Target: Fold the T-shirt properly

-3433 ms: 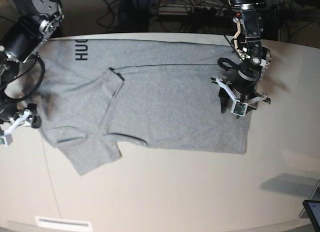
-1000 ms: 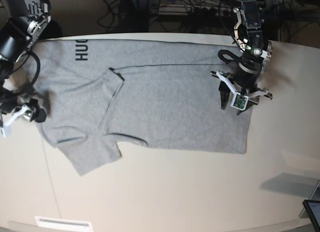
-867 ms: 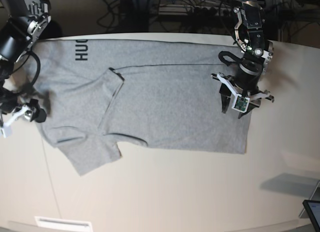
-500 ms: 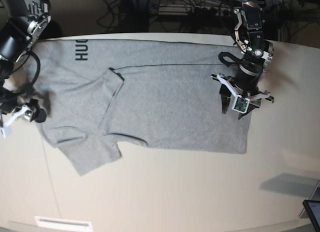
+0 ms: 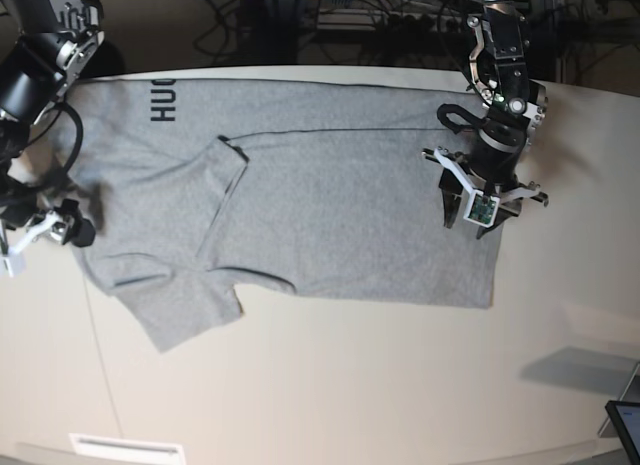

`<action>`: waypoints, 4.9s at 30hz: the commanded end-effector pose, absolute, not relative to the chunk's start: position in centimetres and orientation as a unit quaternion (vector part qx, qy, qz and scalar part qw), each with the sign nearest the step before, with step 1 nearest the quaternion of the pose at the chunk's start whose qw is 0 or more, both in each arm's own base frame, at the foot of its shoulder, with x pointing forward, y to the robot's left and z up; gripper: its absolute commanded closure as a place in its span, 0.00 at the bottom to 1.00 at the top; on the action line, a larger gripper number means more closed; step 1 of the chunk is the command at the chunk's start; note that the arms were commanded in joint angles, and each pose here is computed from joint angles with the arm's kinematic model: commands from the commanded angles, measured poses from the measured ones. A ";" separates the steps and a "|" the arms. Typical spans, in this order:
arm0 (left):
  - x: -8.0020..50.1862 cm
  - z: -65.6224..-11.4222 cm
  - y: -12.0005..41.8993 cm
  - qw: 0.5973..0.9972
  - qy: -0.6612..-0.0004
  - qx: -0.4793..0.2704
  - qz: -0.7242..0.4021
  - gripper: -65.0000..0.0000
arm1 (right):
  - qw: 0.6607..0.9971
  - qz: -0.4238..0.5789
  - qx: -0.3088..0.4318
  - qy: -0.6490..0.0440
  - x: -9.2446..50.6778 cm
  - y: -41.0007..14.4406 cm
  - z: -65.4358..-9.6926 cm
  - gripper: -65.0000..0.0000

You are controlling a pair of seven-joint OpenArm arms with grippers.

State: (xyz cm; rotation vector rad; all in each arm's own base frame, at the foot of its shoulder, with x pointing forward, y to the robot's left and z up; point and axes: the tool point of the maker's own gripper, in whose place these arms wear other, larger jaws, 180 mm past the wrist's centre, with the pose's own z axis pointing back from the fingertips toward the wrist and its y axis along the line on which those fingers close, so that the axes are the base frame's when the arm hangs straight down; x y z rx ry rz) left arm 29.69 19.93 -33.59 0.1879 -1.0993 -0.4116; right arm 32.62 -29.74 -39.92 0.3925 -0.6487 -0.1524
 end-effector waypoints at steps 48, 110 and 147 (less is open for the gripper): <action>30.0 -32.5 20.0 0.817 -0.534 0.092 -0.195 0.58 | 0.918 -0.095 0.214 -0.319 33.2 -29.8 -40.8 0.17; 38.3 -33.4 31.4 0.877 -0.477 -0.050 0.037 0.17 | 0.928 -0.045 0.234 -0.287 33.3 -25.5 -42.2 1.00; 42.1 -40.5 27.0 0.914 -0.357 -0.172 0.084 0.18 | 0.928 -0.045 0.233 -0.288 33.3 -25.6 -42.2 1.00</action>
